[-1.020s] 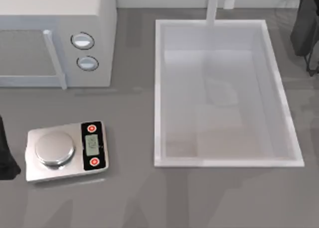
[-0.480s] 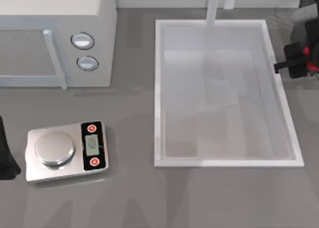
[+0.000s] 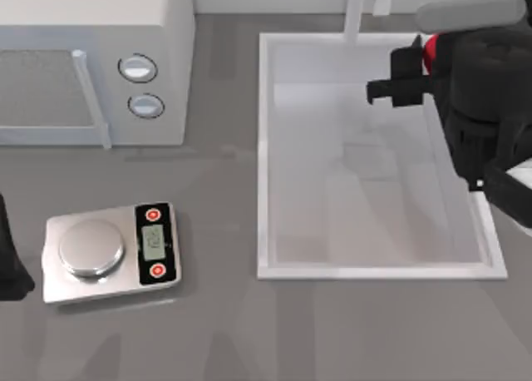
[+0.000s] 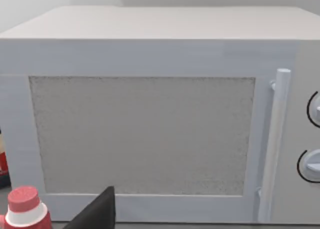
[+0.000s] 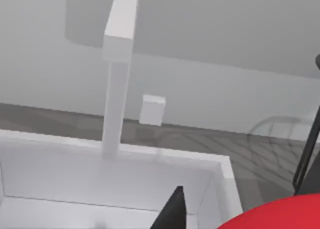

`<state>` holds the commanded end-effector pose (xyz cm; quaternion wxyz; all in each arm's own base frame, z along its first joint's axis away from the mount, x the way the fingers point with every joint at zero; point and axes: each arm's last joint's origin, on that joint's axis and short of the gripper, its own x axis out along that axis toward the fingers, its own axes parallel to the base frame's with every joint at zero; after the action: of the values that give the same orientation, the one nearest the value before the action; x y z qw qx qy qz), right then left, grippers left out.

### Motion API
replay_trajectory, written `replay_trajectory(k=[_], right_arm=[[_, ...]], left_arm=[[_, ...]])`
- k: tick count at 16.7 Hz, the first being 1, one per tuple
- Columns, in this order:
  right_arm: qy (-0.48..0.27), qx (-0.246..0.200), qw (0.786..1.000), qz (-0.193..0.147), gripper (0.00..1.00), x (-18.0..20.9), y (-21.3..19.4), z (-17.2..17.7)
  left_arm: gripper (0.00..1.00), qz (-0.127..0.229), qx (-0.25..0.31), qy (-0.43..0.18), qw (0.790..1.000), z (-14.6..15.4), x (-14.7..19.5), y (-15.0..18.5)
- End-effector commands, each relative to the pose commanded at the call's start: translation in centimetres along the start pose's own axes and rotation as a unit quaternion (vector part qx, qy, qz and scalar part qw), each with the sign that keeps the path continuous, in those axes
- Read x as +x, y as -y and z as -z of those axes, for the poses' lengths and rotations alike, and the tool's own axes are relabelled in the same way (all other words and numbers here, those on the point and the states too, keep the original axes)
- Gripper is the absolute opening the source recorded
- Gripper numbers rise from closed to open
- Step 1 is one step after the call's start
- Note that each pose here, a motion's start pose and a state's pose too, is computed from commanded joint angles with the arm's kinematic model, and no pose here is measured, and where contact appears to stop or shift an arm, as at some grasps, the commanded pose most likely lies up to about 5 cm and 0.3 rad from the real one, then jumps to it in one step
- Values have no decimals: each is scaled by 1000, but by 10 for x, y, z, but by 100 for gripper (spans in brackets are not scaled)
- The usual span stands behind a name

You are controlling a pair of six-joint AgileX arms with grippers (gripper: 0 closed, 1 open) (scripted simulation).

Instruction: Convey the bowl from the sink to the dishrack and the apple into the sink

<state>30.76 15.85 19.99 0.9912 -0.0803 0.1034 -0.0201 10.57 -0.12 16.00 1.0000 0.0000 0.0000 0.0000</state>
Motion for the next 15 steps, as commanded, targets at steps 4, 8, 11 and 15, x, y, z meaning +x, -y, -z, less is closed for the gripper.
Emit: replay_trajectory(k=[4, 8, 11, 15], right_arm=[[80, 59, 995, -11, 0, -29, -18, -4], [103, 81, 991, -15, 0, -40, -22, -5], [103, 81, 991, -15, 0, -40, -22, -5], [100, 79, 992, -15, 0, -34, -26, 3]], left_arm=[[100, 0, 0, 0, 1000, 0, 0, 0], [100, 0, 0, 0, 1000, 0, 0, 0], [100, 0, 0, 0, 1000, 0, 0, 0], [100, 0, 0, 0, 1000, 0, 0, 0]])
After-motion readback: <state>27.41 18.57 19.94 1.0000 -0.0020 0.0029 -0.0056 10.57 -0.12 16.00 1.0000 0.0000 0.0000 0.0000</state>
